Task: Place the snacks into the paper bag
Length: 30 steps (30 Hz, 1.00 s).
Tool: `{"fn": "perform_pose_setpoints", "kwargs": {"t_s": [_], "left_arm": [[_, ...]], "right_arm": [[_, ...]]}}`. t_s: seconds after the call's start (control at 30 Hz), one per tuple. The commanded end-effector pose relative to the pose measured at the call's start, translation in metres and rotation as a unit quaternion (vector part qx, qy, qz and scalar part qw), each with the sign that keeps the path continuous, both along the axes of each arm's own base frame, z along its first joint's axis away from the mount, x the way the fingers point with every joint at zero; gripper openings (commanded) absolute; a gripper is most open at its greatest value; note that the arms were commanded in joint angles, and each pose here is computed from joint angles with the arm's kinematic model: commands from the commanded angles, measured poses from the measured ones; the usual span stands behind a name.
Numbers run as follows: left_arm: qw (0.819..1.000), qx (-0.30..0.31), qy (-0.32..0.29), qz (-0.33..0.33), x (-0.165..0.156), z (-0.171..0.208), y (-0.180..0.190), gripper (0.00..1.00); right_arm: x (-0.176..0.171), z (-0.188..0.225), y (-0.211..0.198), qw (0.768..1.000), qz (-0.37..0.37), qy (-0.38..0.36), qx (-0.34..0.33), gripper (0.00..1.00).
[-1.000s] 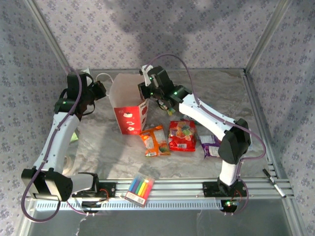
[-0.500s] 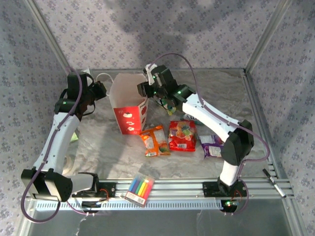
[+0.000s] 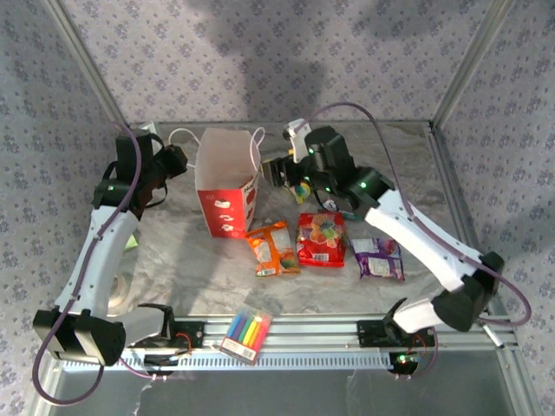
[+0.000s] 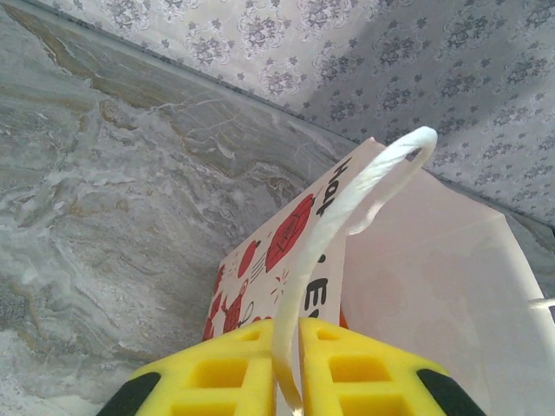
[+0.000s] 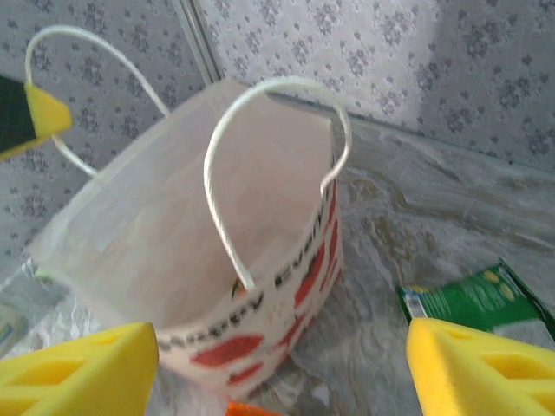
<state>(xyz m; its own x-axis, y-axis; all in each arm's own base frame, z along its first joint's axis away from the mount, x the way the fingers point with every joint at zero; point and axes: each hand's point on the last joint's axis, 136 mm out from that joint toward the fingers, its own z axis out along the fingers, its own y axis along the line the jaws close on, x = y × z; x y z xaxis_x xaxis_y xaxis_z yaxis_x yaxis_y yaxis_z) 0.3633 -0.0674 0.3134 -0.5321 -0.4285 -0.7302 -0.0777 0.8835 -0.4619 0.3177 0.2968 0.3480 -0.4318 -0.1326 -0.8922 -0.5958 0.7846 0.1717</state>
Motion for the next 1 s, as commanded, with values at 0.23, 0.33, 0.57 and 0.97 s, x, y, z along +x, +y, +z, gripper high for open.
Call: {"fn": "perform_pose_setpoints", "kwargs": {"t_s": [0.23,0.33,0.57,0.97], "left_arm": [[1.000,0.006,-0.024,0.004,0.001,0.023,0.001,0.22],[1.000,0.007,-0.021,0.003,0.004,0.025,0.000,0.26],[0.999,0.033,0.015,-0.009,0.000,0.016,-0.006,0.43],[0.989,0.133,0.066,-0.027,-0.028,0.010,-0.023,0.52]], "right_arm": [[-0.055,-0.090,-0.030,0.994,0.052,0.076,-0.064,0.82],[-0.064,-0.112,-0.031,0.990,0.062,0.102,-0.070,0.82],[-0.074,-0.137,-0.029,0.986,0.078,0.131,-0.074,0.85],[-0.067,-0.150,-0.012,0.982,0.113,0.130,-0.080,0.87]]}}
